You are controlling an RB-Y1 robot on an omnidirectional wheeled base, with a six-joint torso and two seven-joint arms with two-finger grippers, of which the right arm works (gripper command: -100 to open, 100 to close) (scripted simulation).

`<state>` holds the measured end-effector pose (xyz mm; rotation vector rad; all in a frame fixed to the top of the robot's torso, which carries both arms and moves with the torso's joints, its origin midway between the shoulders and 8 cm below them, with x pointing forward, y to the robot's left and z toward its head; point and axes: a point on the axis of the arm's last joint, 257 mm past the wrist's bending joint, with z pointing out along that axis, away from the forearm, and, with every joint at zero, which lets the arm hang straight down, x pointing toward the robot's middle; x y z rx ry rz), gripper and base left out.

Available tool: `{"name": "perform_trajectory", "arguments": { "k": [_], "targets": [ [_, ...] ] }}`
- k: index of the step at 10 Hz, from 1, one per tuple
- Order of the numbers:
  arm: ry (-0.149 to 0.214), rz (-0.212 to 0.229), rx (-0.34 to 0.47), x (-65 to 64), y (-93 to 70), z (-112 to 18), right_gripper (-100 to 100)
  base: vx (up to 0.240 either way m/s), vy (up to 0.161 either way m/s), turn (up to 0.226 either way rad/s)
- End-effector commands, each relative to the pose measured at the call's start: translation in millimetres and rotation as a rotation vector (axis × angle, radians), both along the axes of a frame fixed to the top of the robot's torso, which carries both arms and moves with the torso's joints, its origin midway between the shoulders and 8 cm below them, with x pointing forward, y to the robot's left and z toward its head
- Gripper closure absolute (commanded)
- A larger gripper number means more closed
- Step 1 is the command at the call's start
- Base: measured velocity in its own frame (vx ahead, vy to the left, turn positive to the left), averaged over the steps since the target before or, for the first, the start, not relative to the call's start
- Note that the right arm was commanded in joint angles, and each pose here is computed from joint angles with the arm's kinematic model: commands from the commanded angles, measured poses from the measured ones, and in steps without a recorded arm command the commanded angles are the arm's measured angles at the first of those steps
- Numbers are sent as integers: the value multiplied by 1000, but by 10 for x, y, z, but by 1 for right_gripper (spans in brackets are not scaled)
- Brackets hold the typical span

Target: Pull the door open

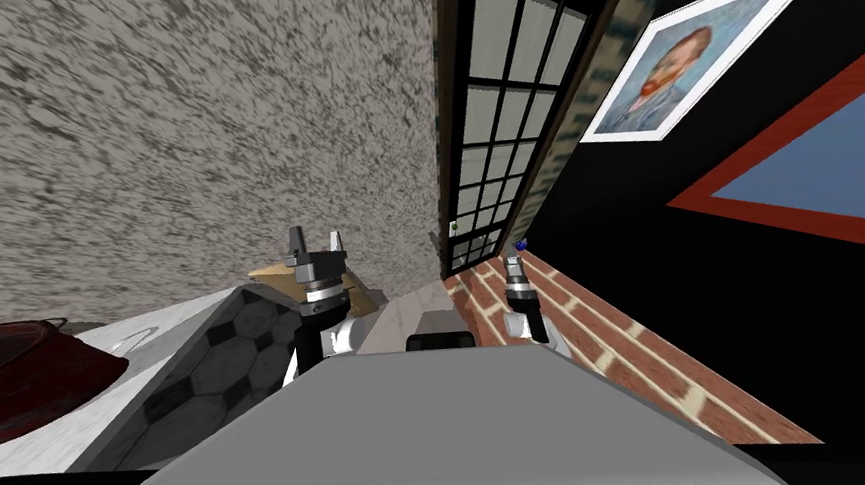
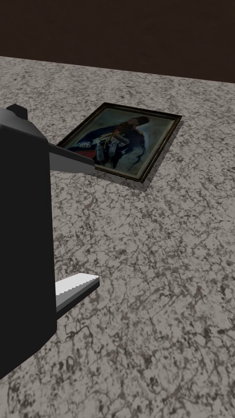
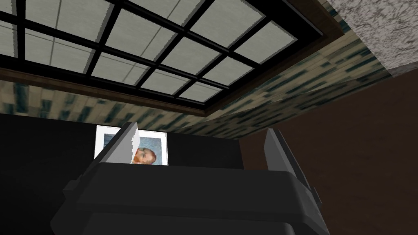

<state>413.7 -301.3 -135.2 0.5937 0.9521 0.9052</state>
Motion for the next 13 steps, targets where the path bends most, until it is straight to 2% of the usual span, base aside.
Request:
{"name": "perform_trajectory", "arguments": {
  "k": [1,3,4,12,13],
  "targets": [
    [23,-22,-57,49,-10,-132,-100,80,-41,72],
    [50,-47,-124,113,-12,-283,-100,90,-37,74],
    [55,-47,-124,115,-15,-308,-100,70,-32,19],
    [174,-123,-390,331,7,-978,-100,86,-44,72],
    [176,-125,-394,330,6,-986,-100,59,-41,28]
  ]
}}
